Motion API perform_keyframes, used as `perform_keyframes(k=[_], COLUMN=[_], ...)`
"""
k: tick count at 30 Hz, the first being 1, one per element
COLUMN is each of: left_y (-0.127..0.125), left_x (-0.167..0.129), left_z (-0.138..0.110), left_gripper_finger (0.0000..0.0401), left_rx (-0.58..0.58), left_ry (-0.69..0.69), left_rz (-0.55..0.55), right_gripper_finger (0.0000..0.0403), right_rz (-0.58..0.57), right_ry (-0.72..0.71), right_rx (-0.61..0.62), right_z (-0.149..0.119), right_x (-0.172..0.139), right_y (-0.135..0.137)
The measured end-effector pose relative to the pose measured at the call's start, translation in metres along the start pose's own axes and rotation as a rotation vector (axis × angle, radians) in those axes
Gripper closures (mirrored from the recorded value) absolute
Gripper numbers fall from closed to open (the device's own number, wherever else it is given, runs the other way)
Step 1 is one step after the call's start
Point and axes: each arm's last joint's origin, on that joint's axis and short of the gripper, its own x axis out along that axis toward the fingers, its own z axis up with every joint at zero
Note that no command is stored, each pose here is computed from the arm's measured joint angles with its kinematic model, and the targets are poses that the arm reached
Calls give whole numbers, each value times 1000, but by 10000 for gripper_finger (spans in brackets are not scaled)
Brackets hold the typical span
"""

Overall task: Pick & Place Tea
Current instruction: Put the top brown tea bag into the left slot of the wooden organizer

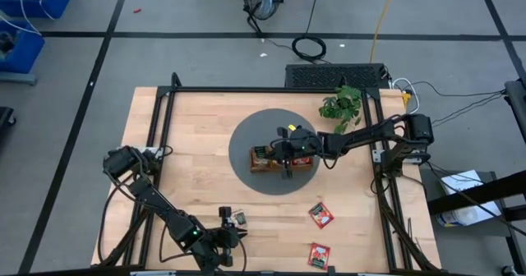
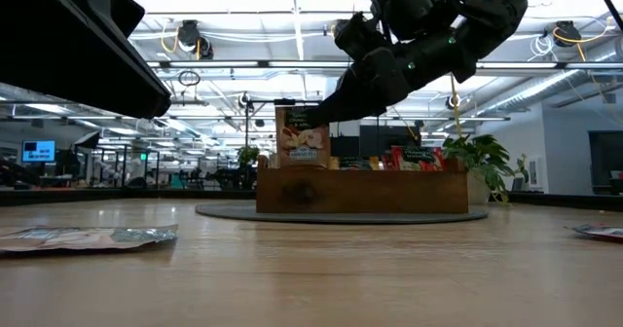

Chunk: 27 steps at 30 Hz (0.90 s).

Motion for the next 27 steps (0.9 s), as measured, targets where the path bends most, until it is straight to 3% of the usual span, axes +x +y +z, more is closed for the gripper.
perform_keyframes(k=[13,20,27], left_y=[-1,0,0], left_x=[0,0,0], left_z=[0,-1,-2], left_gripper_finger=[359,359,359], left_rx=[1,10,8], left_ry=[11,20,24], left_rz=[-21,-17,-16], right_gripper_finger=[403,402,364], right_rz=[28,27,24], right_ry=[49,39,28], right_rx=[32,16,-23], right_z=[-31,-29,-28], right_x=[27,25,26], right_y=[1,1,1])
